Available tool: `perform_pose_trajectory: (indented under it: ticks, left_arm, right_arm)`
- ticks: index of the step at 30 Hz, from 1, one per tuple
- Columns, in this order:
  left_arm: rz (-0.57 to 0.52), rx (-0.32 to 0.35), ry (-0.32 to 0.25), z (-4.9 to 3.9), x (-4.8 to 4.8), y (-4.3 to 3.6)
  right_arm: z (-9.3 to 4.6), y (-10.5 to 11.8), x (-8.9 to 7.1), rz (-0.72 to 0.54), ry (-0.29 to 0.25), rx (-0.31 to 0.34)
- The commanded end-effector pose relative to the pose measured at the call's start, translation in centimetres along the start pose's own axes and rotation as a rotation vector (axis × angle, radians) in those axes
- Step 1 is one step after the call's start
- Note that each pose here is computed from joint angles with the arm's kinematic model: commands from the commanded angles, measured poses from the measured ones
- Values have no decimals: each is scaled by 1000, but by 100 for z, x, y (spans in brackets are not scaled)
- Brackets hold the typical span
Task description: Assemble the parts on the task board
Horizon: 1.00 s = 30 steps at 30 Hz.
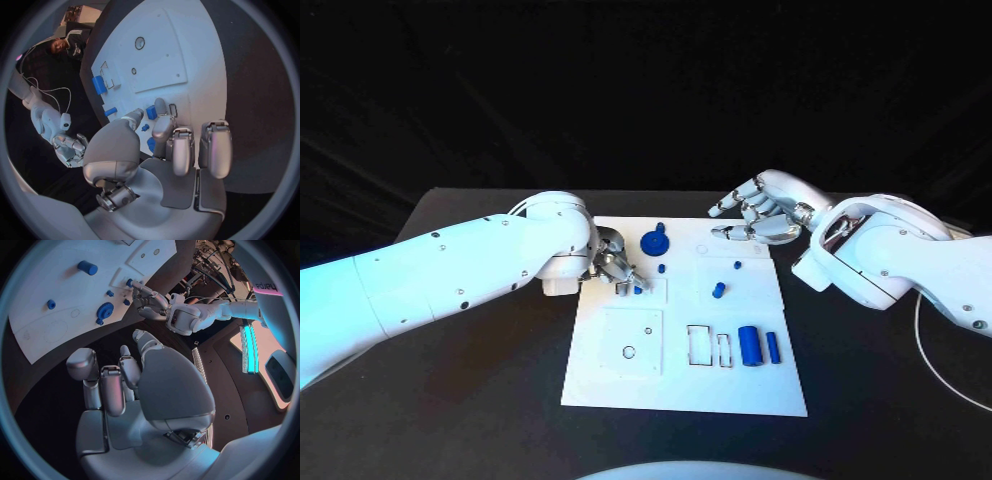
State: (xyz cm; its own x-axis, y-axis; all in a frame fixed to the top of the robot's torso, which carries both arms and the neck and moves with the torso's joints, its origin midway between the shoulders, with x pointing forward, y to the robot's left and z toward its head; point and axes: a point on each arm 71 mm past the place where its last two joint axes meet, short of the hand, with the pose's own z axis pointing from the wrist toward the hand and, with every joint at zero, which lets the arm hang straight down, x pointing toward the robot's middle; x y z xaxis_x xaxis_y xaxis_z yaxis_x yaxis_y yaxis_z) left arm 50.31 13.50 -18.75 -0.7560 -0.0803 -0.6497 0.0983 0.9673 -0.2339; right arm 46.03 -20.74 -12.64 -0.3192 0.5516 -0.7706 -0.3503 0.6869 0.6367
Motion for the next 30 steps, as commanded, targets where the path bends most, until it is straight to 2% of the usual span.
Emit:
perform_pose_trajectory:
  ticks: [1,7,12,17,21,30]
  left_arm:
    - [-26,7,-46,-93,-117,10]
    - [-7,-6,-76,-255,-357,66]
    - [-21,-27,-97,-287,-517,131]
    - [-65,-49,-128,-238,-639,218]
    - [-91,-73,-137,-162,-722,296]
    - [-98,-106,-91,-6,-725,358]
  right_arm:
    - [3,-6,3,-2,4,-2]
    - [12,-13,6,-3,5,1]
    - [26,-13,20,-2,9,1]
    - [34,-13,30,-1,11,1]
    - [39,-13,36,0,12,1]
    - [46,-8,46,1,16,0]
